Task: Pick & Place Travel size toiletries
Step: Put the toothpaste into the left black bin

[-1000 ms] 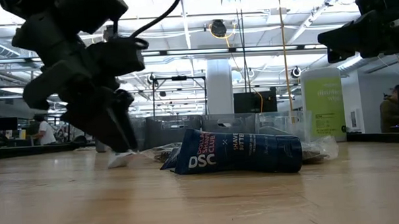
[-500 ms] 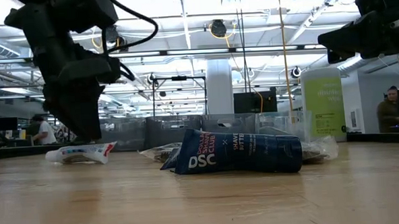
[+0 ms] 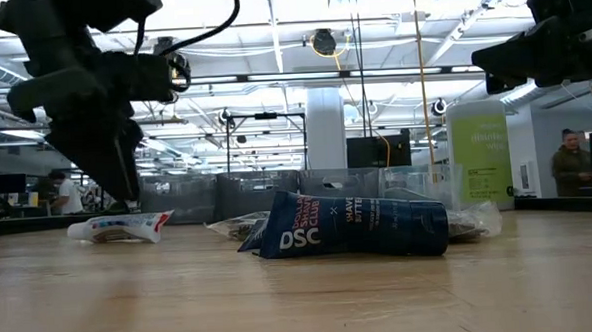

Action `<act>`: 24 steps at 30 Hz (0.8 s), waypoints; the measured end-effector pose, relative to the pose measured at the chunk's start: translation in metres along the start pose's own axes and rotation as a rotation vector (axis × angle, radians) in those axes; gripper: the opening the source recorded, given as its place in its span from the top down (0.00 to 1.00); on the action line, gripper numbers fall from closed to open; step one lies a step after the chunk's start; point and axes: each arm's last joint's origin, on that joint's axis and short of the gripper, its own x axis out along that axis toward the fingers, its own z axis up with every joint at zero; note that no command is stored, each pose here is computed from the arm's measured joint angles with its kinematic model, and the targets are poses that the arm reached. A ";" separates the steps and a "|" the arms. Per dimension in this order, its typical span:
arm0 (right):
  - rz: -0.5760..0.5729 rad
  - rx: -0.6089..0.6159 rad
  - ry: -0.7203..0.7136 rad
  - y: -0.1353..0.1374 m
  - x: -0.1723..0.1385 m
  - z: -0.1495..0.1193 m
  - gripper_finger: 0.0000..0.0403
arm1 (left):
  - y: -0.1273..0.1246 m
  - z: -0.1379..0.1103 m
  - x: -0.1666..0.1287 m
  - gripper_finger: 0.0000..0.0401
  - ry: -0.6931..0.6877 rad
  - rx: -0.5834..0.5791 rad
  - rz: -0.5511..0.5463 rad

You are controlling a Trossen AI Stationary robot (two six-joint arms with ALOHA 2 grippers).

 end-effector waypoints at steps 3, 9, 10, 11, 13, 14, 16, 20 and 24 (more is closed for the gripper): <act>0.001 0.000 0.004 0.000 0.000 0.000 0.99 | -0.001 0.000 0.004 0.54 -0.003 -0.009 0.021; 0.002 0.000 0.008 0.000 0.000 -0.001 0.99 | -0.004 -0.001 0.014 0.54 0.022 0.026 0.011; 0.002 0.000 0.009 0.000 0.000 -0.001 0.99 | -0.005 -0.002 0.016 0.54 0.029 0.033 -0.001; 0.002 0.000 0.009 0.000 0.000 -0.001 0.99 | -0.007 -0.002 0.019 0.54 0.033 0.047 -0.011; 0.001 0.001 0.008 0.000 0.000 -0.001 0.99 | -0.008 -0.003 0.022 0.54 0.051 0.063 -0.018; 0.002 0.001 0.011 0.000 0.000 -0.001 0.99 | -0.008 -0.004 0.025 0.54 0.063 0.066 -0.015; 0.002 0.001 0.011 0.000 0.000 -0.001 0.99 | -0.008 -0.007 0.029 0.54 0.094 0.072 -0.001; 0.002 0.001 0.010 0.000 0.000 -0.001 0.99 | -0.008 -0.009 0.035 0.54 0.123 0.064 0.018; 0.002 0.001 0.012 0.000 0.000 -0.001 0.99 | -0.007 -0.011 0.040 0.54 0.147 0.020 0.041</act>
